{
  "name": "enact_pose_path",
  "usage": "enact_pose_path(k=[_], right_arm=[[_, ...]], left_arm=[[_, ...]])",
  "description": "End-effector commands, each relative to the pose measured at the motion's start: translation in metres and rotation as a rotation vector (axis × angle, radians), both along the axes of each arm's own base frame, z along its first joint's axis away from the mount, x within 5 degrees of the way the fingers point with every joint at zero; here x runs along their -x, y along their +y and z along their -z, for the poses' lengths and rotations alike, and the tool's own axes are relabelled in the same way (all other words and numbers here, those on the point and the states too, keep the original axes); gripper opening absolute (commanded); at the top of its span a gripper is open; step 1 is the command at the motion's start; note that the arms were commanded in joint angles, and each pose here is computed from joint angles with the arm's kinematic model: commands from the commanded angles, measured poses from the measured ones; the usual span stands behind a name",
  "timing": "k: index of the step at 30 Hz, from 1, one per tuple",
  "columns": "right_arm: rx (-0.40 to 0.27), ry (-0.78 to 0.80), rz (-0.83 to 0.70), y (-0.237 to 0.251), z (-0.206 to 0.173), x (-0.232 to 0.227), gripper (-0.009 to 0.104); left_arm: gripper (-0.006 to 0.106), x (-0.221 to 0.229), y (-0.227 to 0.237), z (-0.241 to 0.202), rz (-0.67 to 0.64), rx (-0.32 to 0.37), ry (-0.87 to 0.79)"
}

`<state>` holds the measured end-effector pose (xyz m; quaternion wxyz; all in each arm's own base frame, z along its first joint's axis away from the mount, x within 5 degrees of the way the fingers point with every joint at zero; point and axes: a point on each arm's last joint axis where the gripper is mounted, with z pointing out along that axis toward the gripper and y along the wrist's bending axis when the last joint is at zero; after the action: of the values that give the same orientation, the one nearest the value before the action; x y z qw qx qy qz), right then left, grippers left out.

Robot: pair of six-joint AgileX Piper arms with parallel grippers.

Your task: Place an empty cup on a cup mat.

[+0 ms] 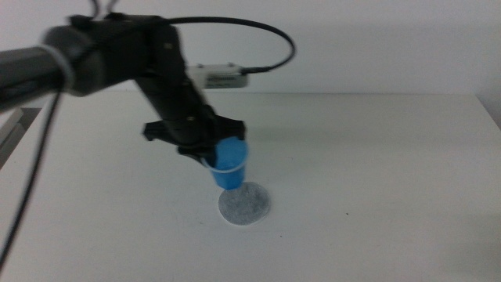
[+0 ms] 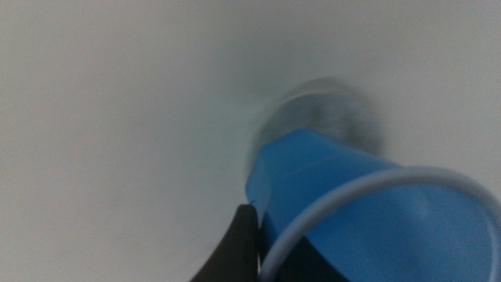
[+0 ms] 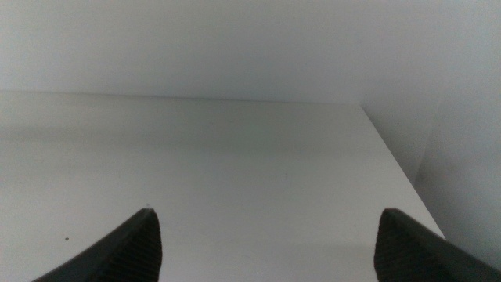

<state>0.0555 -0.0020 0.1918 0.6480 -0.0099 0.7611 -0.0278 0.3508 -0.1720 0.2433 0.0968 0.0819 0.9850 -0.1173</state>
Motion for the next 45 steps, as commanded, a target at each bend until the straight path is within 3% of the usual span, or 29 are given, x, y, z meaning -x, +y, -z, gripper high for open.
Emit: enact_pose_path(k=[1,10,15,18,24,30,34,42,45], right_arm=[[0.011,-0.008,-0.001,0.0,0.0,0.0,0.093],[0.011,-0.008,-0.001,0.0,0.0,0.0,0.093],[0.011,-0.008,-0.001,0.0,0.0,0.0,0.093],[0.011,-0.008,-0.001,0.0,0.0,0.0,0.093],[0.011,-0.008,-0.001,0.0,0.0,0.0,0.093],[0.011,-0.008,-0.001,0.0,0.0,0.0,0.093],[0.011,-0.008,-0.001,0.0,0.0,0.0,0.093],[0.011,-0.008,-0.001,0.0,0.0,0.0,0.093],[0.011,-0.008,-0.001,0.0,0.0,0.0,0.093]], left_arm=[[-0.002,-0.006,-0.017,0.005,0.03,-0.011,0.013],[-0.001,-0.015,-0.036,0.034,0.058,-0.036,0.089],[0.011,-0.015,-0.036,0.036,0.083,-0.043,0.09],[0.03,-0.016,-0.034,0.035,0.11,-0.046,0.083],[0.094,-0.006,-0.019,0.001,0.152,-0.09,0.042],[0.094,0.033,0.016,-0.084,0.042,-0.159,-0.221],[0.094,0.078,0.048,-0.112,-0.006,-0.182,-0.306],[0.094,0.161,0.101,-0.112,-0.006,-0.252,-0.449],[0.094,0.187,0.118,-0.103,-0.047,-0.217,-0.589]])
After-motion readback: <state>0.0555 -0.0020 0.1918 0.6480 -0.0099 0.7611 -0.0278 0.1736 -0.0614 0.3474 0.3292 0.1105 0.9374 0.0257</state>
